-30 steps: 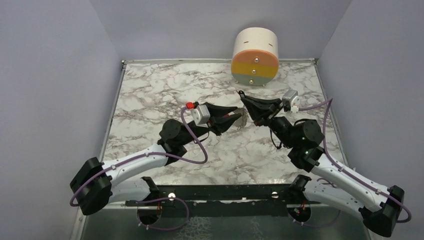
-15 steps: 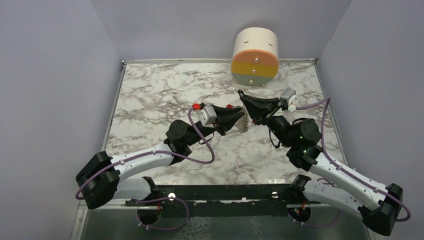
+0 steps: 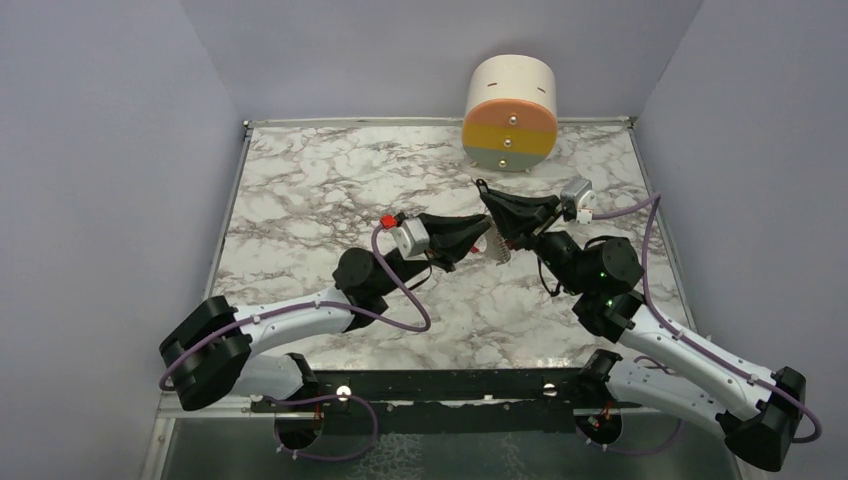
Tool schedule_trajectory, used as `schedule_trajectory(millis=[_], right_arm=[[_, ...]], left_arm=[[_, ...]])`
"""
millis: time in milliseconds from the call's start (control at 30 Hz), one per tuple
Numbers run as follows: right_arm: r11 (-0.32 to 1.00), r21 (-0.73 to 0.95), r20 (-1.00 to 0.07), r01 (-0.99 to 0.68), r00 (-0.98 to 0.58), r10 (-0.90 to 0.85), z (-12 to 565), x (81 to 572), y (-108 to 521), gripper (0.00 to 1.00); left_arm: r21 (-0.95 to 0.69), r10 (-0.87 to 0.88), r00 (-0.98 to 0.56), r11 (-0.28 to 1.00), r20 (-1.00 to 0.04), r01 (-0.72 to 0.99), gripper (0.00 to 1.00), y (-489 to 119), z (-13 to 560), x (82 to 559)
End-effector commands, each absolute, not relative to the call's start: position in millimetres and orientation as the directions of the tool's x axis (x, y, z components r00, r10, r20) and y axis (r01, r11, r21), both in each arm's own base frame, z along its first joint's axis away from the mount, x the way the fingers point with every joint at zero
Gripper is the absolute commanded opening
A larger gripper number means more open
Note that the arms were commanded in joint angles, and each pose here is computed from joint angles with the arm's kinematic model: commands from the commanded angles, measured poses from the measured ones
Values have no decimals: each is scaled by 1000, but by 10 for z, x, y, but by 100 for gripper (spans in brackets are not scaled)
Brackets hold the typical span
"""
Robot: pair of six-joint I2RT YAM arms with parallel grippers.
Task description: Remove the keys from the keyring
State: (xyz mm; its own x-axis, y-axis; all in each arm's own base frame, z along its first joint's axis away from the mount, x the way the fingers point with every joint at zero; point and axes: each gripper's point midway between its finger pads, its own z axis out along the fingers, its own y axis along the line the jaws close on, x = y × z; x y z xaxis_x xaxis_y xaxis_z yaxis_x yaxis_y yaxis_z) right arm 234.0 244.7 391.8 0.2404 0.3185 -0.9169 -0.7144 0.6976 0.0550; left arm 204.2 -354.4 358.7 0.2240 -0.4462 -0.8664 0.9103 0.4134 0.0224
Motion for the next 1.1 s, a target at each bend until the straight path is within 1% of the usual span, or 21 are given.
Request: schedule_trajectory(millis=[0,167,567,767,1067], right_arm=[[696,61,-887,-715,282,367,4148,2289,2383,1],[695,61,-887,-717,281,368,4150,2281,2380,1],[694,57,-886,-718,284,367,4163,2268,2371,1],[690,57,-884,-721,286,371,4179,2259,2373,1],[680,59,-885,-731,277,374,4174,2249,2397,1]], left_arm=[[32,-470,250,423,-846,905,20,-3571,3656,2047],[37,-467,251,420,-848,907,20,-3603,3629,2042],[42,-466,282,460,-838,887,20,-3519,3633,2023],[49,-439,311,514,-843,857,20,-3416,3616,2036],[56,-412,334,557,-848,829,20,-3420,3594,2124]])
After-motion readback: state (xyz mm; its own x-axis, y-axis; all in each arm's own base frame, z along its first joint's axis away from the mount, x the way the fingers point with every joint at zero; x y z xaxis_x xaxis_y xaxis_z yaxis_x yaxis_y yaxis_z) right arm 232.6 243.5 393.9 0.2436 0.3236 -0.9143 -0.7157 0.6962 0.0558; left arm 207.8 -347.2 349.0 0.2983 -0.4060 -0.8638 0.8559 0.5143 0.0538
